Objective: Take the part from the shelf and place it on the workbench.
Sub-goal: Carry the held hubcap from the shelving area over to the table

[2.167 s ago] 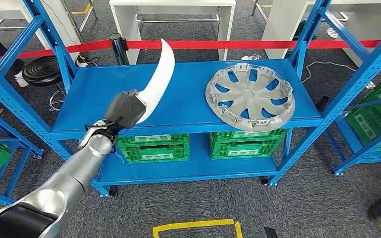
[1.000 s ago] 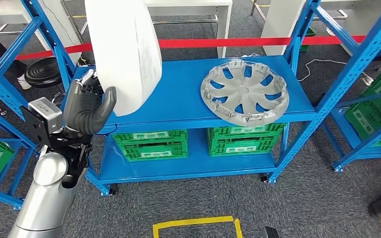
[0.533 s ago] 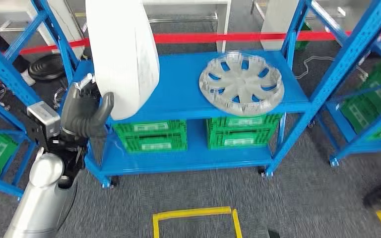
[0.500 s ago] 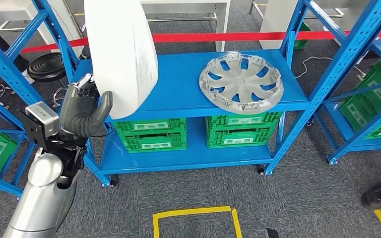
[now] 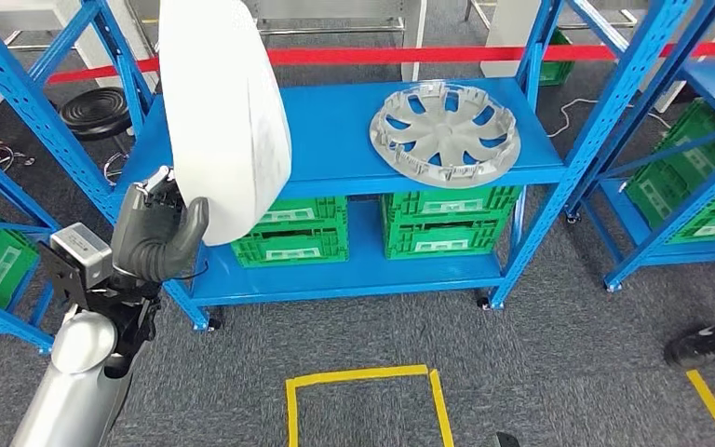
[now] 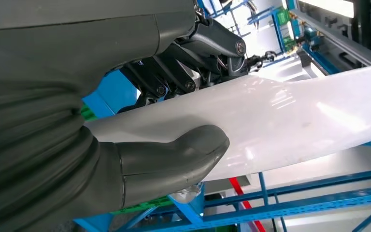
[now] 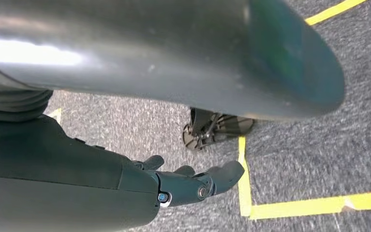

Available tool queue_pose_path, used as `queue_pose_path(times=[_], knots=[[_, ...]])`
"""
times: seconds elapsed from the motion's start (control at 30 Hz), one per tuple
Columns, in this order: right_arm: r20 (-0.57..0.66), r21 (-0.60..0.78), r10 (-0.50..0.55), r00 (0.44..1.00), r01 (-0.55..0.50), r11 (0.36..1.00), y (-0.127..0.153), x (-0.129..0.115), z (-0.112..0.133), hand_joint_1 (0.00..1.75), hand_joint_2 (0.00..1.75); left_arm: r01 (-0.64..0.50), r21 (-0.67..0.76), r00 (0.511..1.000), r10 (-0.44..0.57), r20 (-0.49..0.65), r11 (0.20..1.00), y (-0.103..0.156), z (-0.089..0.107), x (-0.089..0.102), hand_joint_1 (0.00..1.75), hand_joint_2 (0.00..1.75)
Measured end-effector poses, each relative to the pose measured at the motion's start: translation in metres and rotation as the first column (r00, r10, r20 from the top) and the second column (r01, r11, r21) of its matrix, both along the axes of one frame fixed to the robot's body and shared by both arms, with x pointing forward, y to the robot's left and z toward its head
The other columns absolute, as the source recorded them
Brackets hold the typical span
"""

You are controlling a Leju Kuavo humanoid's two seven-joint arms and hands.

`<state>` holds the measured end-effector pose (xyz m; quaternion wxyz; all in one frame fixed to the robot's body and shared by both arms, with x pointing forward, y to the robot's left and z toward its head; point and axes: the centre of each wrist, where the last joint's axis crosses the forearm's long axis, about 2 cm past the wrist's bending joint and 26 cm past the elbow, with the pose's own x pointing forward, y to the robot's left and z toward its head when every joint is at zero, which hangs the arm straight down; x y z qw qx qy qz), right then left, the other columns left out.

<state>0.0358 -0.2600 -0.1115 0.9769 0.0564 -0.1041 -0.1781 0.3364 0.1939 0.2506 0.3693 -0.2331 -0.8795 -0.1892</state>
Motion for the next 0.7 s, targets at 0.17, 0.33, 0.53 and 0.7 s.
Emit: queue_pose_path(times=[0.17, 0.33, 0.53, 0.7], knots=[[-0.009, -0.003, 0.010, 1.000, -0.010, 1.000, -0.001, 0.001, 0.000, 0.00, 0.00, -0.030, 0.007, 1.000, 0.030, -0.002, 1.000, 0.011, -0.007, -0.004, 1.75, 1.75], [-0.011, -0.004, 0.014, 1.000, -0.014, 1.000, -0.001, 0.001, 0.000, 0.00, 0.00, -0.048, 0.011, 0.999, 0.048, -0.012, 0.999, 0.017, -0.015, -0.008, 1.75, 1.75], [-0.013, -0.003, 0.041, 0.999, -0.041, 0.999, -0.003, 0.000, 0.000, 0.00, 0.00, -0.084, -0.004, 0.996, 0.084, 0.004, 0.996, 0.028, -0.017, -0.008, 1.75, 1.75], [-0.013, -0.008, 0.065, 0.998, -0.065, 0.998, -0.004, 0.001, 0.000, 0.00, 0.00, -0.110, -0.004, 0.994, 0.110, 0.006, 0.994, 0.039, -0.020, -0.009, 1.75, 1.75]])
